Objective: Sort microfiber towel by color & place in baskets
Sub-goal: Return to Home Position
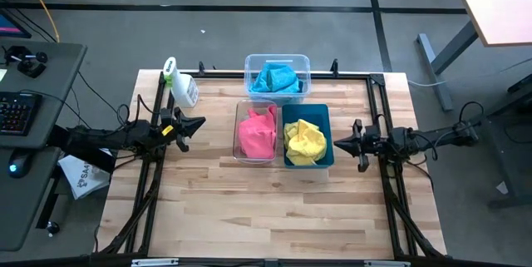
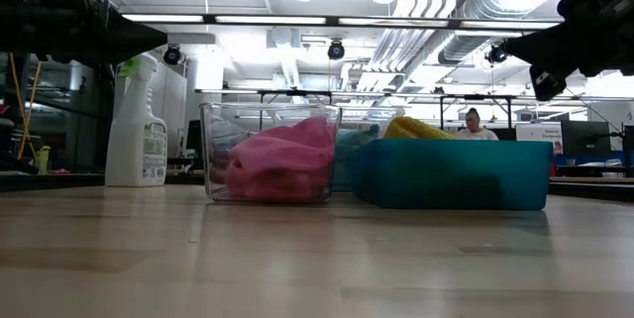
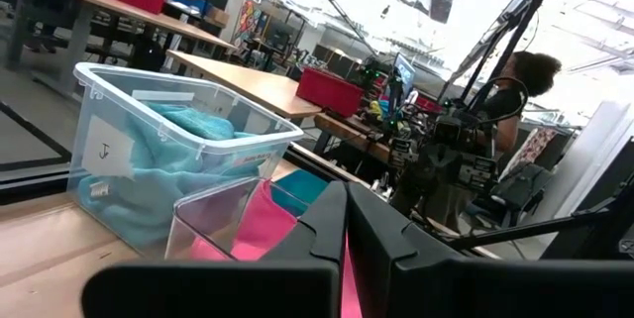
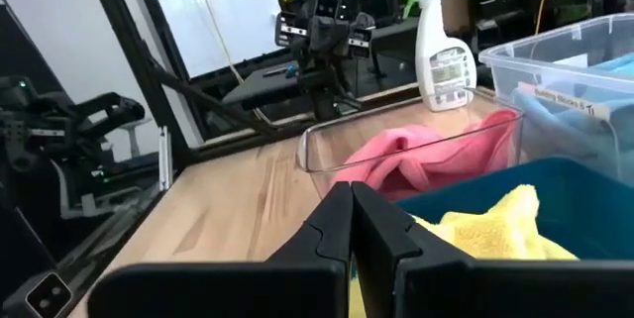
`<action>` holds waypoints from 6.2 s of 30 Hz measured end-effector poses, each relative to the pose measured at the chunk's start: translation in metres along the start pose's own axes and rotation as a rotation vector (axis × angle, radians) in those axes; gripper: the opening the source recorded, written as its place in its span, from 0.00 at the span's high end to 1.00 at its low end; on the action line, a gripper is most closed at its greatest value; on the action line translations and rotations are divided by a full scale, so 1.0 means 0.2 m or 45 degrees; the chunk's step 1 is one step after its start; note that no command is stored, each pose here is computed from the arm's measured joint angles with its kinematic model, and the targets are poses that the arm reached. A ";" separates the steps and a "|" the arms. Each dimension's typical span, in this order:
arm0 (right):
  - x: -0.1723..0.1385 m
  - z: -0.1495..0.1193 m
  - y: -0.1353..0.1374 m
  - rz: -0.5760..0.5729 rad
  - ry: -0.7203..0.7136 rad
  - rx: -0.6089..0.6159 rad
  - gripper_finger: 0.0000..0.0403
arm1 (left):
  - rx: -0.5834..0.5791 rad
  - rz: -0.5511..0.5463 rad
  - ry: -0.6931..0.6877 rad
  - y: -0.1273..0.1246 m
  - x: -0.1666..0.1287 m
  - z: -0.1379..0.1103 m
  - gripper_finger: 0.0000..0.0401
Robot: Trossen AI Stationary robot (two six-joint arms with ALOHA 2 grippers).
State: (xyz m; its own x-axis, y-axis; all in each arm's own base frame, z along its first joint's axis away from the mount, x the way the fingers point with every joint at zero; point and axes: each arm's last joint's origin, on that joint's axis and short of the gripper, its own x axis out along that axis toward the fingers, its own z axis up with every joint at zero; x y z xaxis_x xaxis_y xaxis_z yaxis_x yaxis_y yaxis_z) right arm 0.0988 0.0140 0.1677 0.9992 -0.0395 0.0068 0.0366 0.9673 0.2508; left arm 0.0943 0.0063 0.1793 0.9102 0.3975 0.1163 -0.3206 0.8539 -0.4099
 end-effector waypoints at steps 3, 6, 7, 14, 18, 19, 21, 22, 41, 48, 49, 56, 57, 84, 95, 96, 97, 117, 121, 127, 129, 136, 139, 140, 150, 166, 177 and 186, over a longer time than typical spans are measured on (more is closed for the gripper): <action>0.00 0.00 0.00 0.000 0.002 0.014 1.00 | 0.000 0.000 0.000 0.00 0.00 0.00 1.00; 0.00 0.00 0.00 0.000 0.003 0.011 1.00 | 0.000 0.000 0.000 0.00 0.00 0.00 1.00; 0.00 0.00 0.00 0.000 0.003 0.011 1.00 | 0.000 0.000 0.000 0.00 0.00 0.00 1.00; 0.00 0.00 0.00 0.000 0.004 0.011 1.00 | 0.000 0.000 0.000 0.00 0.00 0.00 1.00; 0.00 0.00 0.00 0.001 0.005 0.011 1.00 | 0.000 0.000 0.000 0.00 0.00 0.00 1.00; 0.00 0.00 0.00 0.001 0.005 0.011 1.00 | 0.000 0.000 0.000 0.00 0.00 0.00 1.00; 0.00 0.00 0.00 0.001 0.005 0.011 1.00 | 0.000 0.000 0.000 0.00 0.00 0.00 1.00; 0.00 0.00 0.00 0.001 0.005 0.011 1.00 | 0.000 0.000 0.000 0.00 0.00 0.00 1.00; 0.00 0.00 0.00 0.001 0.006 0.011 1.00 | 0.278 -0.470 0.240 -0.04 -0.01 -0.06 1.00; 0.00 0.00 0.00 0.001 0.006 0.011 1.00 | 0.359 -0.556 0.257 -0.04 -0.02 -0.07 1.00; 0.00 0.00 0.00 0.001 0.006 0.011 1.00 | 0.348 -0.552 0.266 -0.04 -0.02 -0.07 1.00; 0.00 0.00 0.00 0.001 0.006 0.011 1.00 | 0.329 -0.546 0.280 -0.04 -0.02 -0.07 1.00; 0.00 0.00 0.00 0.001 0.005 0.011 1.00 | 0.329 -0.546 0.279 -0.04 -0.02 -0.07 1.00; 0.00 0.00 0.00 0.001 0.005 0.011 1.00 | 0.330 -0.546 0.281 -0.04 -0.02 -0.07 1.00; 0.00 0.00 0.00 0.001 0.006 0.011 1.00 | 0.330 -0.545 0.281 -0.04 -0.02 -0.07 1.00; 0.00 0.00 0.00 0.001 0.005 0.011 1.00 | 0.330 -0.545 0.281 -0.04 -0.02 -0.07 1.00; 0.00 0.00 0.00 0.001 0.005 0.010 1.00 | 0.330 -0.545 0.281 -0.04 -0.02 -0.07 1.00; 0.00 0.00 0.00 0.001 0.006 0.010 1.00 | 0.330 -0.545 0.281 -0.04 -0.02 -0.07 1.00; 0.00 0.00 0.00 0.001 0.005 0.011 1.00 | 0.330 -0.545 0.281 -0.04 -0.02 -0.07 1.00; 0.00 0.00 0.00 0.002 0.005 0.011 1.00 | 0.330 -0.545 0.281 -0.04 -0.02 -0.07 1.00; 0.00 0.00 0.00 0.001 0.005 0.011 1.00 | 0.330 -0.545 0.281 -0.04 -0.02 -0.07 1.00; 0.00 0.00 0.00 0.001 0.005 0.011 1.00 | 0.330 -0.545 0.281 -0.04 -0.02 -0.07 1.00; 0.00 0.00 0.00 0.001 0.005 0.010 1.00 | 0.330 -0.545 0.281 -0.04 -0.02 -0.07 1.00; 0.00 0.00 0.00 0.001 0.005 0.011 1.00 | 0.331 -0.545 0.281 -0.04 -0.02 -0.07 1.00; 0.00 0.00 0.00 0.002 0.006 0.011 1.00 | 0.330 -0.545 0.281 -0.04 -0.02 -0.07 1.00; 0.00 0.00 0.00 0.001 0.005 0.011 1.00 | 0.330 -0.545 0.281 -0.04 -0.02 -0.07 1.00; 0.00 0.00 0.00 0.001 0.005 0.011 1.00 | 0.330 -0.545 0.281 -0.04 -0.02 -0.07 1.00; 0.00 0.00 0.00 0.001 0.005 0.010 1.00 | 0.330 -0.545 0.281 -0.04 -0.02 -0.07 1.00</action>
State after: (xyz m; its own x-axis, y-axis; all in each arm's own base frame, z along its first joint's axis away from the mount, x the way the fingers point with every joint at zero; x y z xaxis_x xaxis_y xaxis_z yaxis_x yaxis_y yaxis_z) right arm 0.0987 0.0141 0.1679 0.9993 -0.0374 0.0030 0.0353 0.9653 0.2586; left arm 0.0974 -0.0072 0.1689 0.9980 -0.0595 0.0200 0.0615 0.9899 -0.1280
